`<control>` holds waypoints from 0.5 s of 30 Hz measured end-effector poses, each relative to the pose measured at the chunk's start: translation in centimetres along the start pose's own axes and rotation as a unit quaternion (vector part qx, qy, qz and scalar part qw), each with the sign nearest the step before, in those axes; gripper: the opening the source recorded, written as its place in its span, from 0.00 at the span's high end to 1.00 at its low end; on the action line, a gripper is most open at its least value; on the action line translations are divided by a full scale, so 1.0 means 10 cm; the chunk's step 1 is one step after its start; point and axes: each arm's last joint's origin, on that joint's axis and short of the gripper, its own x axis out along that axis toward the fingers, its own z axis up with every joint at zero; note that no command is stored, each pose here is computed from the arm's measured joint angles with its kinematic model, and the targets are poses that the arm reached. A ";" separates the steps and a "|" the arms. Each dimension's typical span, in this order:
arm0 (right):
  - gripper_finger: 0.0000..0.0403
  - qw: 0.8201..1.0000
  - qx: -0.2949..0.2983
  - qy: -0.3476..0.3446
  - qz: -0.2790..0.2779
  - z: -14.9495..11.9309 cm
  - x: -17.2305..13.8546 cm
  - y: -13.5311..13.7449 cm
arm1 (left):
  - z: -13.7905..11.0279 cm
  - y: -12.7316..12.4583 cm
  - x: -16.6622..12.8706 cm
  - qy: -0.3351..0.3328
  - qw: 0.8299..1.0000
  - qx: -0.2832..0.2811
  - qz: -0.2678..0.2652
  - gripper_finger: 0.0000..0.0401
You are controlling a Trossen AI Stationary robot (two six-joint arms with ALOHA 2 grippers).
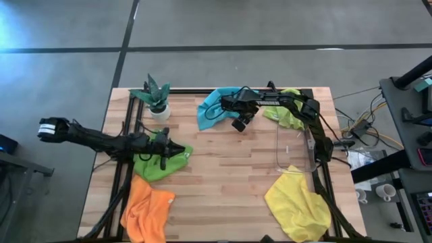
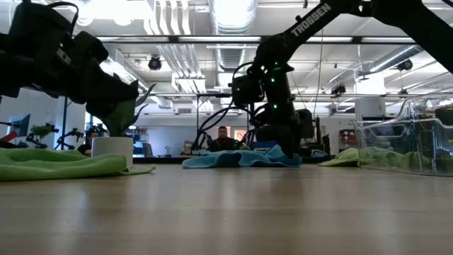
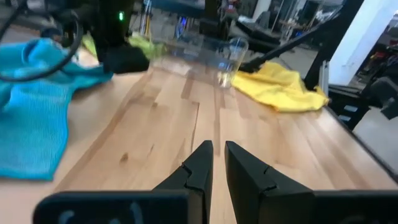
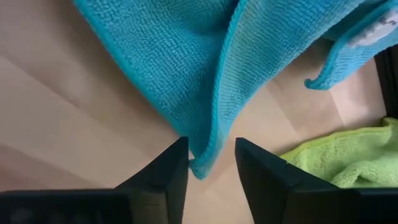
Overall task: Fold microfiber towels
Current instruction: Fold the blue microfiber cloth
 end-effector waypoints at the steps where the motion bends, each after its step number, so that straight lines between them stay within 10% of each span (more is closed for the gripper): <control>1: 0.72 1.000 -0.003 0.000 0.000 0.01 0.01 -0.01 | 0.00 0.00 0.02 0.006 1.000 0.001 0.002 0.93; 7: 0.94 1.000 -0.016 -0.011 0.004 0.00 -0.07 -0.05 | 0.00 0.03 0.21 0.055 0.996 -0.007 0.069 0.93; 15: 0.98 0.994 -0.029 -0.102 0.031 -0.27 -0.77 -0.03 | 0.20 0.04 0.75 0.201 0.958 0.083 0.189 0.82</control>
